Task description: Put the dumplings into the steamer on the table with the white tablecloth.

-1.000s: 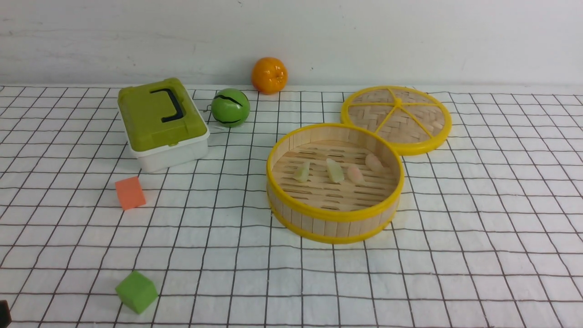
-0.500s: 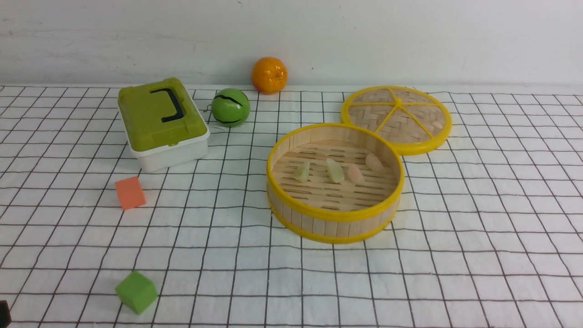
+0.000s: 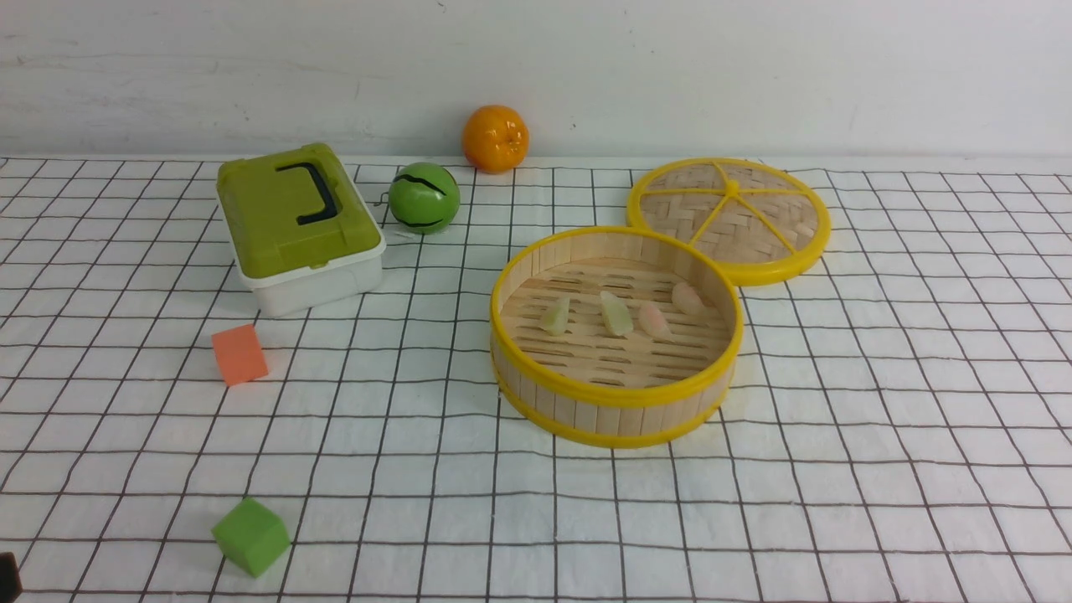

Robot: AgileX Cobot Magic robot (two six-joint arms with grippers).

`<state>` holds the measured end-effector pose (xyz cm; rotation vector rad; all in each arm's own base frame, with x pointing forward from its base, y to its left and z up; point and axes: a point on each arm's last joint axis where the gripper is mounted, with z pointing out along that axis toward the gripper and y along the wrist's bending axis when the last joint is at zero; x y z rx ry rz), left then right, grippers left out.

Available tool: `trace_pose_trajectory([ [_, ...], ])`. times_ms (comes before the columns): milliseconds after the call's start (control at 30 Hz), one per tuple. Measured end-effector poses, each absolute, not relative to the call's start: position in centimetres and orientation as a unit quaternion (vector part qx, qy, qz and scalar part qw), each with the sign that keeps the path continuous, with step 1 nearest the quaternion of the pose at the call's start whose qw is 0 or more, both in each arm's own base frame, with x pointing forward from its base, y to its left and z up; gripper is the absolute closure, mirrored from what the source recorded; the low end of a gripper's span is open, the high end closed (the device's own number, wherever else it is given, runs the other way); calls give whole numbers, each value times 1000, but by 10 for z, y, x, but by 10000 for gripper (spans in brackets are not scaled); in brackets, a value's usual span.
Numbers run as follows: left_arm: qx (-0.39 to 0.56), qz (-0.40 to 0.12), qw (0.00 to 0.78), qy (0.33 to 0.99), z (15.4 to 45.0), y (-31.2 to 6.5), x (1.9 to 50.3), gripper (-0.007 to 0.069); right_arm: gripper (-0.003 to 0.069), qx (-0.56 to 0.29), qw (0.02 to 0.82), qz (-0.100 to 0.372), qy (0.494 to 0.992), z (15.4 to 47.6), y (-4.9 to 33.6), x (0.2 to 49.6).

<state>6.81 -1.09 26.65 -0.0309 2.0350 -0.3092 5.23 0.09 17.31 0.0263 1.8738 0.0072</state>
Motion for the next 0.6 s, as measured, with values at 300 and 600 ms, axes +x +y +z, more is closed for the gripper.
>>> trace_pose_trajectory([
  [300,-13,-129,515,847,266,-11,68,584,608,11,592,3,806,173,1,52],
  [600,-18,-139,540,830,269,-6,62,577,600,11,592,3,806,173,1,52],
])
